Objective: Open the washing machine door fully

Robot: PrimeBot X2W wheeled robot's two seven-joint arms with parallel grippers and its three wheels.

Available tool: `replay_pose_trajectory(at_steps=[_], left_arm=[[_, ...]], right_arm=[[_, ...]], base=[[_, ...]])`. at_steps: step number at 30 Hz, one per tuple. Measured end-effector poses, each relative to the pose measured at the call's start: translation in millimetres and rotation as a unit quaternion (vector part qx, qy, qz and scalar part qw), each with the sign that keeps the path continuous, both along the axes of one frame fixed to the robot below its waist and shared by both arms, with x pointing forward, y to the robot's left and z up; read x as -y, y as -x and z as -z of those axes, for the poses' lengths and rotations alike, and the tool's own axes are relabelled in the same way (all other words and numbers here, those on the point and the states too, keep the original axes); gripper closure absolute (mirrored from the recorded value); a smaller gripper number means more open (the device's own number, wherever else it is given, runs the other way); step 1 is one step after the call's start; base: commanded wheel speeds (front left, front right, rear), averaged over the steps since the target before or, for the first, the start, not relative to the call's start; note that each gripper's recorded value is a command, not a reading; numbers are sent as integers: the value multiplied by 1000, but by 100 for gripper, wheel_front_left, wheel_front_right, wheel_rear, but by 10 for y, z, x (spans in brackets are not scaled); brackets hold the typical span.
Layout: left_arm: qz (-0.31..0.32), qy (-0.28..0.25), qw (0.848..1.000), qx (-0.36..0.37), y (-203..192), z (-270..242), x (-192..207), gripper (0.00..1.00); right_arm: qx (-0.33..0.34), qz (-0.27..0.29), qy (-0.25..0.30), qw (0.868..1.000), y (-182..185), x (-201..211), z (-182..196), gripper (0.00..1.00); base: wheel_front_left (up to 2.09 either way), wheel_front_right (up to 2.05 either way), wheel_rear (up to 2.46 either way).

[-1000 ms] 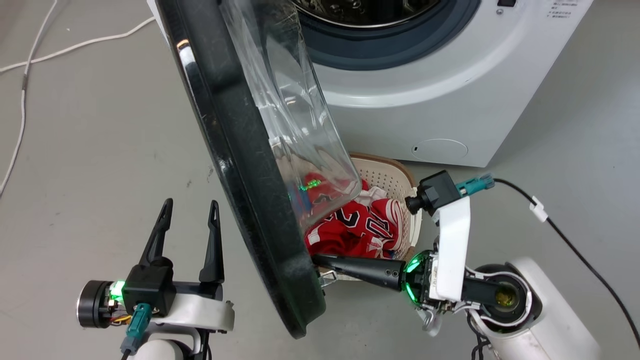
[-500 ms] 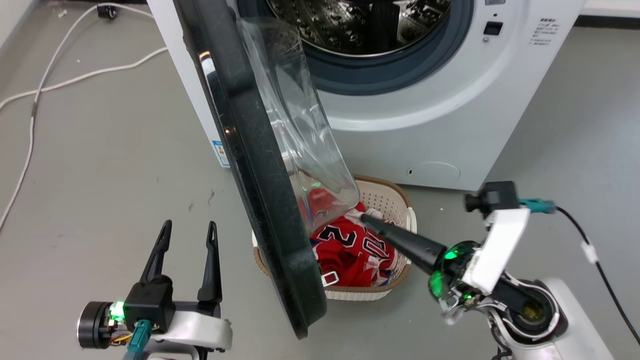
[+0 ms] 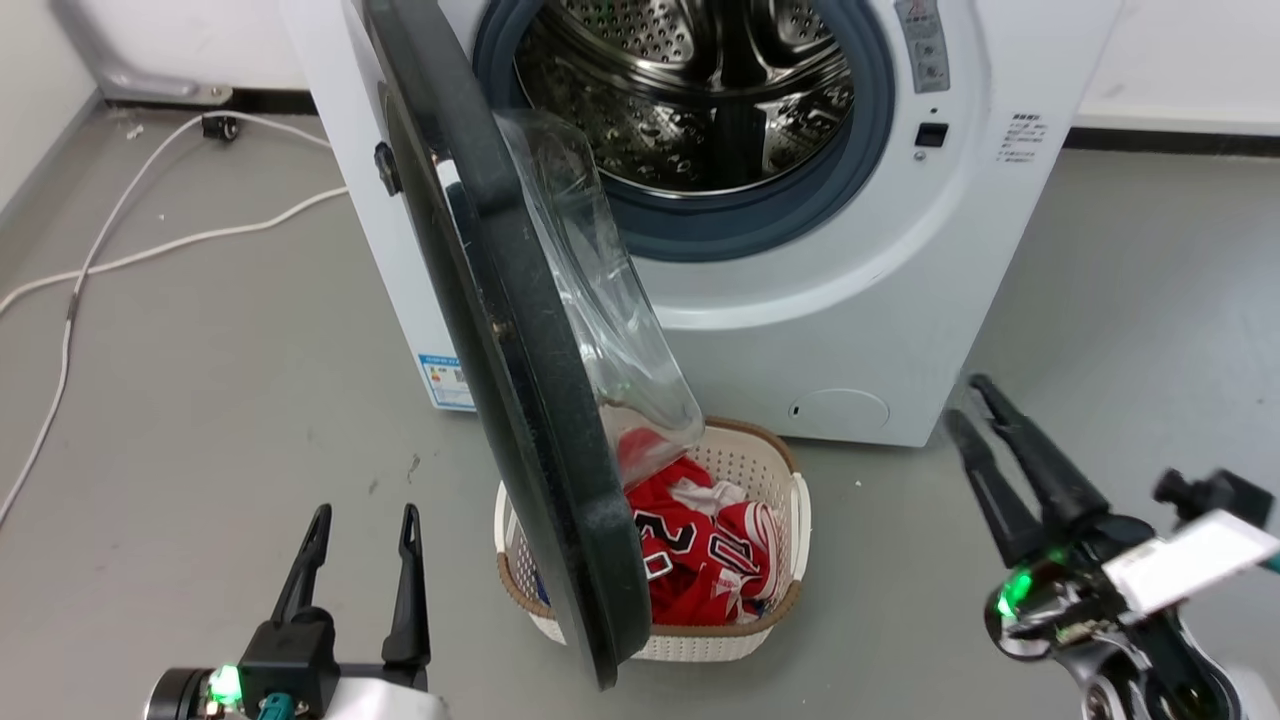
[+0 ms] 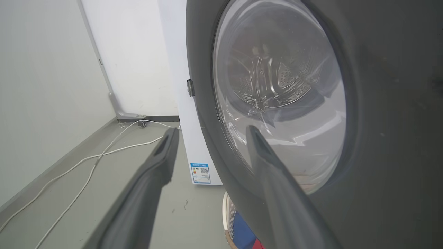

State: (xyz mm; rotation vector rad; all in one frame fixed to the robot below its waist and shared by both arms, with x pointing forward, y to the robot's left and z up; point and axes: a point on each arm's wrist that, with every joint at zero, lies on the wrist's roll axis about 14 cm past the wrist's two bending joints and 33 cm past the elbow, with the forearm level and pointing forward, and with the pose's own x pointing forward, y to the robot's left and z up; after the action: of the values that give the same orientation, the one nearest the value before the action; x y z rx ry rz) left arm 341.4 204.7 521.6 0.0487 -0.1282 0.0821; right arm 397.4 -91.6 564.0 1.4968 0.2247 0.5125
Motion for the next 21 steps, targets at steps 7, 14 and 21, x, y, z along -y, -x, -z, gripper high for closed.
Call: replay_pose_trajectory(at_steps=[7, 14, 21], left_arm=[[1, 0, 1000, 4, 94, -16, 13, 0], [4, -1, 1000, 9, 108, -50, 23, 0], [5, -1, 1000, 10, 98, -55, 32, 0]], right_arm=[[1, 112, -27, 993, 146, 511, -26, 0], [39, 254, 74, 964, 249, 853, -61, 0], [155, 263, 321, 896, 331, 668, -99, 0]], base=[[0, 0, 0], [0, 0, 0], [0, 0, 0]])
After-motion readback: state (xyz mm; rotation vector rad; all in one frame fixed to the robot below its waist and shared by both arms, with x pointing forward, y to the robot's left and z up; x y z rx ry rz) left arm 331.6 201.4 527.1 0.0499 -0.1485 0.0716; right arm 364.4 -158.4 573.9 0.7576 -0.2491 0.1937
